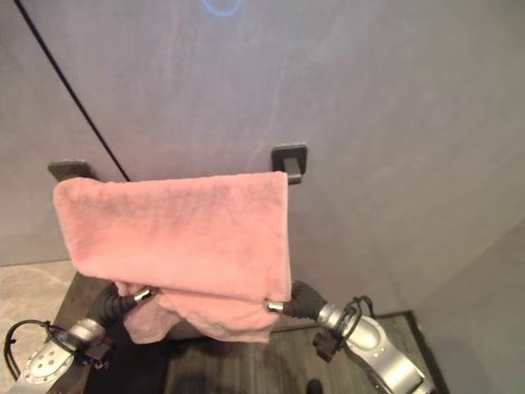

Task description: Put brush and paste in cup on sink, flatten towel.

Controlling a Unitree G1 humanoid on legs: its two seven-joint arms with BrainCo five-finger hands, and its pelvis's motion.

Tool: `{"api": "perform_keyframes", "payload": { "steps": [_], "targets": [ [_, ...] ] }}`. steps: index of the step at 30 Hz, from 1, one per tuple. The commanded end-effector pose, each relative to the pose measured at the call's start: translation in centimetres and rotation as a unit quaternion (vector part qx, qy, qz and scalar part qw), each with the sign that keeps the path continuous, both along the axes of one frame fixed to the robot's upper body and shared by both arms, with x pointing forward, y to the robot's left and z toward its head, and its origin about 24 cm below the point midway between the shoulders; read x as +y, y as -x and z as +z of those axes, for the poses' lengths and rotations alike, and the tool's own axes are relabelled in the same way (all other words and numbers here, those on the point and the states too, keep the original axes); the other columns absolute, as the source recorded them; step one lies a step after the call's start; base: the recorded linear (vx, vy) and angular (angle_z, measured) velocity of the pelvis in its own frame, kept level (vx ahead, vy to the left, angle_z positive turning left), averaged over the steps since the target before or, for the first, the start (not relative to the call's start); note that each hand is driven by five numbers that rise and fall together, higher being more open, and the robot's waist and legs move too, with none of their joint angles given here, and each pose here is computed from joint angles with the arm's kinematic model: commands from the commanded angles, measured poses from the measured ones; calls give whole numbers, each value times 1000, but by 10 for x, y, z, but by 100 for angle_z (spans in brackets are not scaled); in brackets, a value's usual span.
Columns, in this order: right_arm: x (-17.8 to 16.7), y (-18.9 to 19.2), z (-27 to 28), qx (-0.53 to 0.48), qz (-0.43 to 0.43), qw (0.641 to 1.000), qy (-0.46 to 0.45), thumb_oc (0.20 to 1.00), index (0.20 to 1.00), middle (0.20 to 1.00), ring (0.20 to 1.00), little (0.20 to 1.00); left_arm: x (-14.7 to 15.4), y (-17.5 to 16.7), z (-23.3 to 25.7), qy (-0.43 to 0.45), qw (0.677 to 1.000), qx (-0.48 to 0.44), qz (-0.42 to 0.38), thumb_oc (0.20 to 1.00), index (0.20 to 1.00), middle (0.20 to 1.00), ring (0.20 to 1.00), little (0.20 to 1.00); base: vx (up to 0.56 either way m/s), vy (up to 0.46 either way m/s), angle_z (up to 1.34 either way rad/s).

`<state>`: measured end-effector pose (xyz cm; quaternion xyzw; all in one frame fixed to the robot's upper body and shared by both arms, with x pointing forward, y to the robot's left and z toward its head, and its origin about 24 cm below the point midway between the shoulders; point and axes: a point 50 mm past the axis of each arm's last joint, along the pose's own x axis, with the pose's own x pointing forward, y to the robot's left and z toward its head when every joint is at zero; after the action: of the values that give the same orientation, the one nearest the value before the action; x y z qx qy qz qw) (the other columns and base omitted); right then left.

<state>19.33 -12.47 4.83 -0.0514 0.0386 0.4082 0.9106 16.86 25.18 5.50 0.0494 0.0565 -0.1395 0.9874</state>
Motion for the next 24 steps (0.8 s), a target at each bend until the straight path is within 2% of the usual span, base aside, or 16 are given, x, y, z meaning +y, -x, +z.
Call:
{"api": "perform_keyframes", "payload": {
  "steps": [1, 3, 5, 8, 9, 10, 13, 14, 15, 16, 17, 18, 19, 20, 24],
  "targets": [
    [0, -12, 37, -95, -12, 993, -63, 200, 200, 200, 200, 200, 2, -27, 49, -8, 992, -125, -25, 200, 200, 200, 200, 200, -88, -66, 22],
    [0, -12, 42, -105, -13, 992, -73, 200, 200, 200, 200, 200, -1, -28, 50, -1, 991, -128, -30, 200, 200, 200, 200, 200, -67, -53, 15],
    [-8, -7, 44, -97, -31, 989, -104, 200, 200, 200, 200, 200, -14, -29, 44, 53, 990, -119, -55, 200, 200, 200, 200, 200, -34, -52, 23],
    [-7, -9, 41, -91, -40, 987, -122, 200, 200, 200, 200, 200, -21, -31, 40, 65, 989, -115, -72, 200, 200, 200, 200, 200, -5, -18, 5],
    [-8, -9, 40, -81, -40, 985, -144, 200, 200, 200, 200, 200, -26, -32, 36, 120, 984, -106, -83, 200, 200, 200, 200, 200, 1, -11, -5],
    [-13, -7, 32, -56, -60, 982, -167, 200, 200, 200, 200, 200, -29, -31, 26, 132, 984, -94, -78, 200, 200, 200, 200, 200, 0, 0, 0],
    [-15, -5, 25, -40, -76, 981, -176, 200, 200, 200, 200, 200, -29, -27, 23, 85, 989, -87, -87, 200, 200, 200, 200, 200, 6, 0, -2],
    [-23, -8, 6, -16, -121, 981, -152, 200, 200, 200, 200, 200, -30, -28, 8, 95, 991, -60, -76, 200, 200, 200, 200, 200, 11, 4, -10],
    [-23, -9, 6, -16, -122, 981, -152, 200, 200, 200, 200, 200, -31, -29, 8, 95, 991, -60, -76, 200, 200, 200, 200, 200, -7, -4, -8],
    [-27, -15, -27, 27, -186, 976, -109, 200, 200, 200, 200, 200, -33, -34, -31, 120, 992, 5, -26, 200, 200, 200, 200, 200, -39, -9, -5],
    [-22, -22, -43, 50, -204, 974, -85, 200, 200, 200, 200, 200, -40, -36, -63, 120, 991, 59, 9, 200, 200, 200, 200, 200, -40, -9, -4],
    [-22, -22, -43, 50, -204, 974, -85, 200, 200, 200, 200, 200, -40, -37, -63, 120, 991, 59, 9, 200, 200, 200, 200, 200, -35, -8, -17],
    [-23, -25, -37, 9, -182, 983, -36, 200, 200, 200, 200, 200, -43, -37, -65, 112, 992, 59, 16, 200, 200, 200, 200, 200, -13, -10, -29],
    [-24, -23, -24, -3, -163, 985, -59, 200, 200, 200, 200, 200, -47, -35, -54, 123, 991, 46, -23, 200, 200, 200, 200, 200, -7, -12, -24],
    [-22, -21, -39, 37, -174, 982, -66, 200, 200, 200, 200, 200, -47, -30, -68, 119, 990, 77, -18, 200, 200, 200, 200, 200, 21, -9, 1]
  ]
}}
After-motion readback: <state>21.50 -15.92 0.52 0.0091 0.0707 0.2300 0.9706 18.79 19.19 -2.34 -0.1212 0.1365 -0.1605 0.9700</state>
